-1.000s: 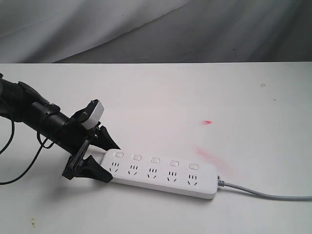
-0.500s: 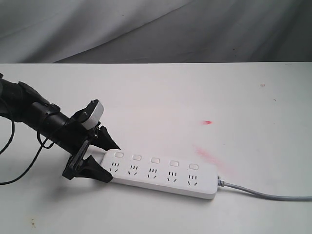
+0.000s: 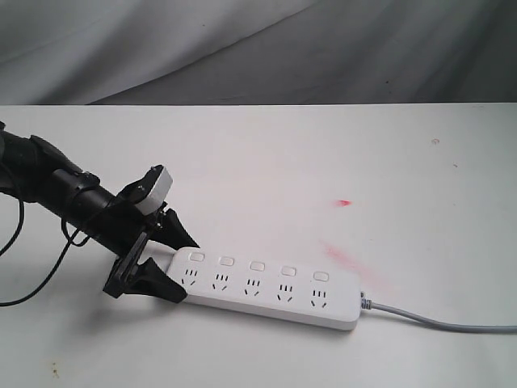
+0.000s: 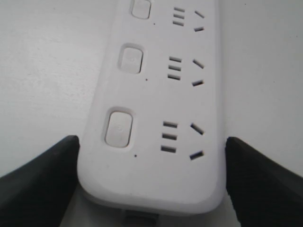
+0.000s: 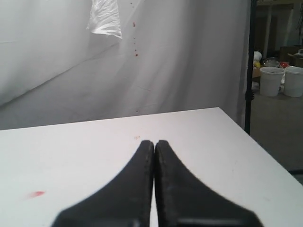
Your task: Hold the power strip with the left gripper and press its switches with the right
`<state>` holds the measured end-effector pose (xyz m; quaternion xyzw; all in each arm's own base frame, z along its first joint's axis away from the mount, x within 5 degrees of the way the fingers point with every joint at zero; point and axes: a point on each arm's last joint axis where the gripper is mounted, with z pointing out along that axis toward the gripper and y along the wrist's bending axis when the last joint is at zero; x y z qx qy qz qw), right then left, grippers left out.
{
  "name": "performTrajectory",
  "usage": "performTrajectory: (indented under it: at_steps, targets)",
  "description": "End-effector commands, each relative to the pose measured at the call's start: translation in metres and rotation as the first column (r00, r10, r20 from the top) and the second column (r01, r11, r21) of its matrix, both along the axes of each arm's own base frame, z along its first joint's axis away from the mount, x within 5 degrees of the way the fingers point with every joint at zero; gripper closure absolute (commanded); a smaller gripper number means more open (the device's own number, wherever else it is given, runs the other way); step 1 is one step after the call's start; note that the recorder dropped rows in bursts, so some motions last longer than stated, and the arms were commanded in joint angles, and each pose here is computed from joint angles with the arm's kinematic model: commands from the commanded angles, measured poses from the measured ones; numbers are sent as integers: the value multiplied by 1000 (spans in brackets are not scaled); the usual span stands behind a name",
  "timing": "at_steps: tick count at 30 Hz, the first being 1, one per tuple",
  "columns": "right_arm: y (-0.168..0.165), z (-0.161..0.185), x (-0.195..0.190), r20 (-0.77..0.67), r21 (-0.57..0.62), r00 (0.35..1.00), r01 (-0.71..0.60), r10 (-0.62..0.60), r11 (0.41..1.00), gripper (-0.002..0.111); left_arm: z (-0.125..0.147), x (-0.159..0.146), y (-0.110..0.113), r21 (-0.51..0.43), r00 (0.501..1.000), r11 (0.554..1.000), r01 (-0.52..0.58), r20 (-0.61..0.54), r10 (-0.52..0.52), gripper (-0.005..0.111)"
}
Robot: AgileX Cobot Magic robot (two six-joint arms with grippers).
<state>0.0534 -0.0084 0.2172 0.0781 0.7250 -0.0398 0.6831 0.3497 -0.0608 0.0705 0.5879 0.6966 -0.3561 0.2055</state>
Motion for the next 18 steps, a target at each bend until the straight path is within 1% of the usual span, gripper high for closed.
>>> performTrajectory:
  at_steps: [1, 5, 10, 12, 18]
  targets:
    - [0, -20, 2, -36, 38, 999, 7, -6, 999, 108, -30, -10, 12, 187, 996, 978, 94, -10, -94, 64]
    - [0, -22, 2, -43, 46, 999, 7, -5, 999, 108, -30, -10, 12, 187, 996, 978, 94, -10, -94, 64]
    - [0, -30, 1, -132, 41, 991, 3, 3, 999, 108, -30, -10, 12, 187, 996, 978, 94, -10, -94, 64]
    - [1, -35, 0, -190, 44, 982, -1, 10, 999, 108, -30, -10, 12, 187, 996, 978, 94, -10, -94, 64]
    - [1, -36, -1, -198, 46, 980, -2, 11, 999, 108, -30, -10, 12, 187, 996, 978, 94, -10, -94, 64]
